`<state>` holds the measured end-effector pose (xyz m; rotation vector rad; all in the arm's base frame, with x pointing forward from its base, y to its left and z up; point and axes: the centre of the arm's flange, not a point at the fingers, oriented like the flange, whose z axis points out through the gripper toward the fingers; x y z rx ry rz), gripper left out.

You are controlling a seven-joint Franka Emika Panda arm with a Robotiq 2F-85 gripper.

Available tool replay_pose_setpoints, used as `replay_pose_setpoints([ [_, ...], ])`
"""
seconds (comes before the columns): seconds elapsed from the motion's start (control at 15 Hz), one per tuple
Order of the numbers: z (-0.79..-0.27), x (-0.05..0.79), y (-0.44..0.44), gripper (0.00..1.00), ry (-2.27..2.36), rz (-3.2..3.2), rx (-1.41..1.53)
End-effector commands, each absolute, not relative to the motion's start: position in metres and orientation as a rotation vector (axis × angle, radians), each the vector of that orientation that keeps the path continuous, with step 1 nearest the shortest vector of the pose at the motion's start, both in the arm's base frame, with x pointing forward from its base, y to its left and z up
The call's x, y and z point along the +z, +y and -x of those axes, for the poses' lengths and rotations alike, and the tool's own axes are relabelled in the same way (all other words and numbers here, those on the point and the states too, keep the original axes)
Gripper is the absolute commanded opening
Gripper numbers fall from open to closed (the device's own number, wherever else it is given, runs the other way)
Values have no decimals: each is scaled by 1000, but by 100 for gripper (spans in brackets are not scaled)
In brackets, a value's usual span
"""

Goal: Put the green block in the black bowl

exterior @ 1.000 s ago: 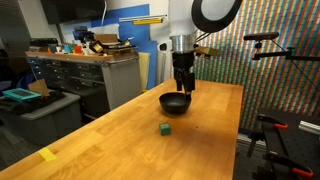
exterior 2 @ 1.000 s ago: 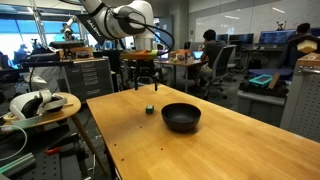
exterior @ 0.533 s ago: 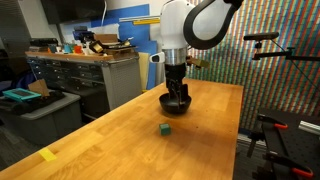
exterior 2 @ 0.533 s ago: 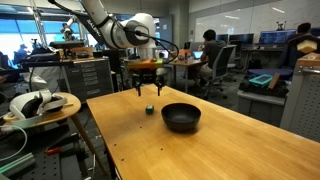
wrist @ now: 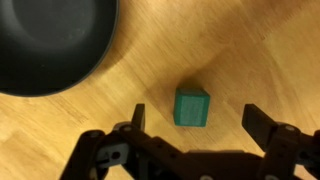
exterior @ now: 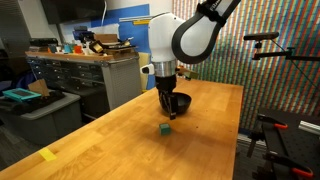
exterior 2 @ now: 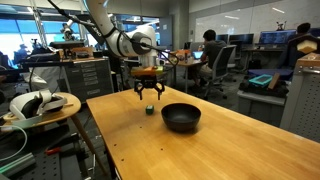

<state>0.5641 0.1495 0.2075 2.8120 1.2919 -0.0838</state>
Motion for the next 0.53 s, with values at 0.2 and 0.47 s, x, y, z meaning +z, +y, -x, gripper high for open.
replay_pose_setpoints([
  [0.2, -581, 185, 168, 100, 1297, -2818, -123],
  [0.47, -586, 167, 163, 100, 1273, -2836, -164],
])
